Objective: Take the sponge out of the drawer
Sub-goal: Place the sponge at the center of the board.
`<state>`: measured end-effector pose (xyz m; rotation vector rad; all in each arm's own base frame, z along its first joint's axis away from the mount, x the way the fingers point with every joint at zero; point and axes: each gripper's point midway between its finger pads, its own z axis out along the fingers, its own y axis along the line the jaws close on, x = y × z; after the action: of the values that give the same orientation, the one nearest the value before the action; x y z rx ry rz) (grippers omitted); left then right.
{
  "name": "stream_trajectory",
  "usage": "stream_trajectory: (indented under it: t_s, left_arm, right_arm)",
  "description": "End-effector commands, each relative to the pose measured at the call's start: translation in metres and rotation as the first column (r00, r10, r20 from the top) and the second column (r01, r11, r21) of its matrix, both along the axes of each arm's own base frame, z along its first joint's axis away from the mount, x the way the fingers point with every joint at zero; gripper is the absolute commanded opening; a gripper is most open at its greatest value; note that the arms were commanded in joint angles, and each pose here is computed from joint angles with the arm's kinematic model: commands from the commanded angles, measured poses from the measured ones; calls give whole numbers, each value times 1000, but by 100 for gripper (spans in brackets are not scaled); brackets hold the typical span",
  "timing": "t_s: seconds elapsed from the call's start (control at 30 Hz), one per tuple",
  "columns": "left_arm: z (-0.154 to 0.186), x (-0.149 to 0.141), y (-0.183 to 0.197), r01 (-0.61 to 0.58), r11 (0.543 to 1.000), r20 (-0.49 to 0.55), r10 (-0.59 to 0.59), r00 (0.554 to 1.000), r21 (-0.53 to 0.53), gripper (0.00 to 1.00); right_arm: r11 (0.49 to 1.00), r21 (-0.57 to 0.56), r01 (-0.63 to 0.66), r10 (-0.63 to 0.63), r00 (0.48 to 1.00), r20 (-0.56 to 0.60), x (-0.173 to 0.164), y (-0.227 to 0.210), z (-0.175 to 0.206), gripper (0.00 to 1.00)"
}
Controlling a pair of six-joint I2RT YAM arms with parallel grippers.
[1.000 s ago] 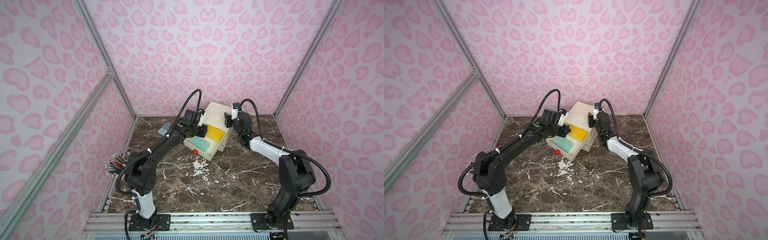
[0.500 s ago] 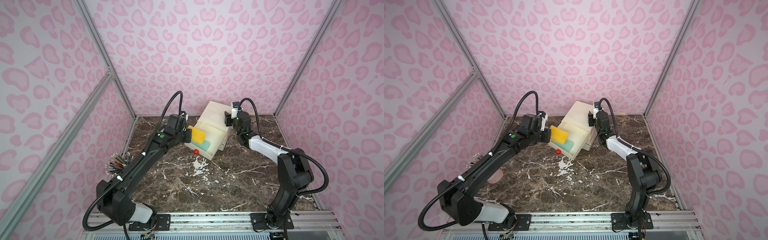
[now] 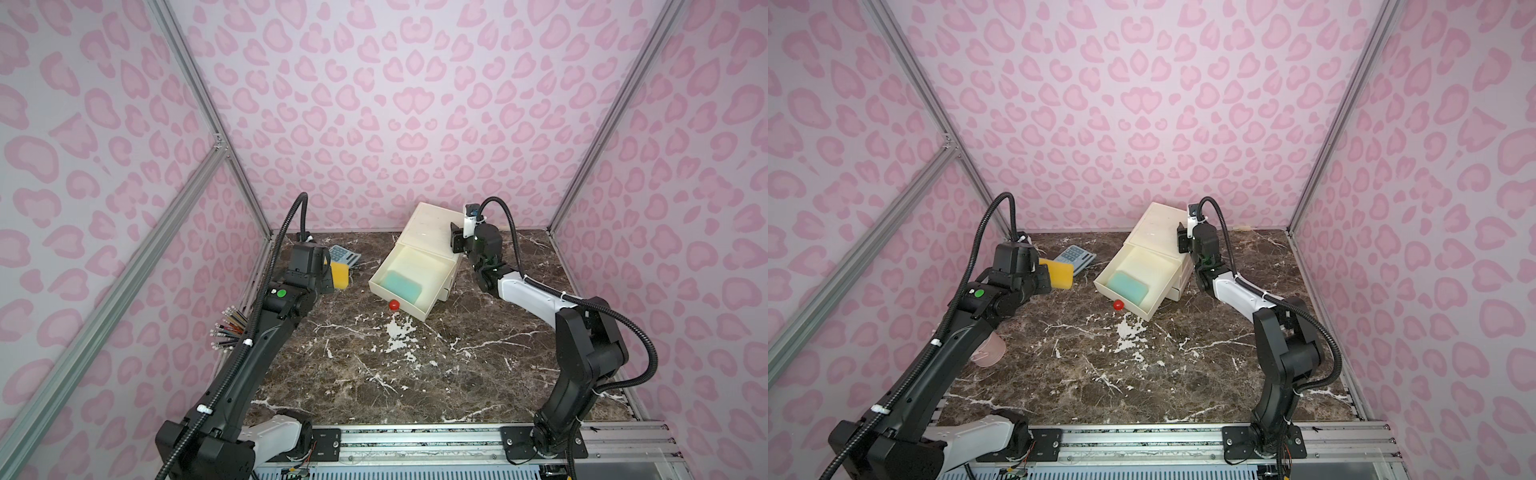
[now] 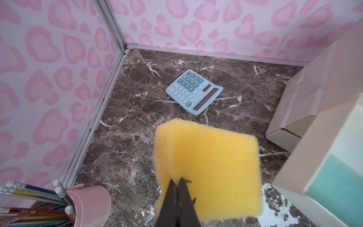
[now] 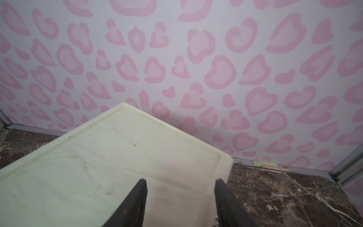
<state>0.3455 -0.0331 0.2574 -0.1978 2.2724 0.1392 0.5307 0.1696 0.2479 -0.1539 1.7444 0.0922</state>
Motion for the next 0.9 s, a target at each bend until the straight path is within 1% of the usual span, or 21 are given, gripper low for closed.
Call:
stream_trajectory:
  t_s: [0.0, 0.13, 0.23, 0.43, 0.6, 0.77, 0.87]
  left_arm:
    - [-38, 7, 8, -46, 998, -83, 43, 996, -34, 3]
    - [-98, 23, 4, -36, 992, -181, 14, 983, -123, 3]
    - [-122, 34, -2, -23, 988, -219, -11, 976, -155, 3]
    - [-157, 49, -7, -60, 978, -296, -2, 955, -198, 2]
    - [-183, 47, -6, -136, 965, -336, 55, 940, -224, 2]
    - [-193, 50, -8, -123, 968, -351, 39, 935, -219, 2]
    - [-199, 51, -6, -111, 974, -364, 33, 931, -196, 2]
  right_arm:
    - [993, -111, -27, 2, 976, -217, -15, -4, -67, 57]
    - [993, -112, -28, 2, 976, -220, -15, -4, -68, 56]
    - [993, -113, -24, -1, 976, -218, -16, -5, -67, 57]
    - [994, -112, -15, -11, 974, -225, -18, -8, -71, 56]
    - [994, -113, -10, -16, 974, -227, -19, -9, -72, 57]
    - [993, -118, -4, -23, 973, -228, -19, -10, -72, 56]
    - [993, -117, -4, -23, 973, -229, -19, -10, -73, 56]
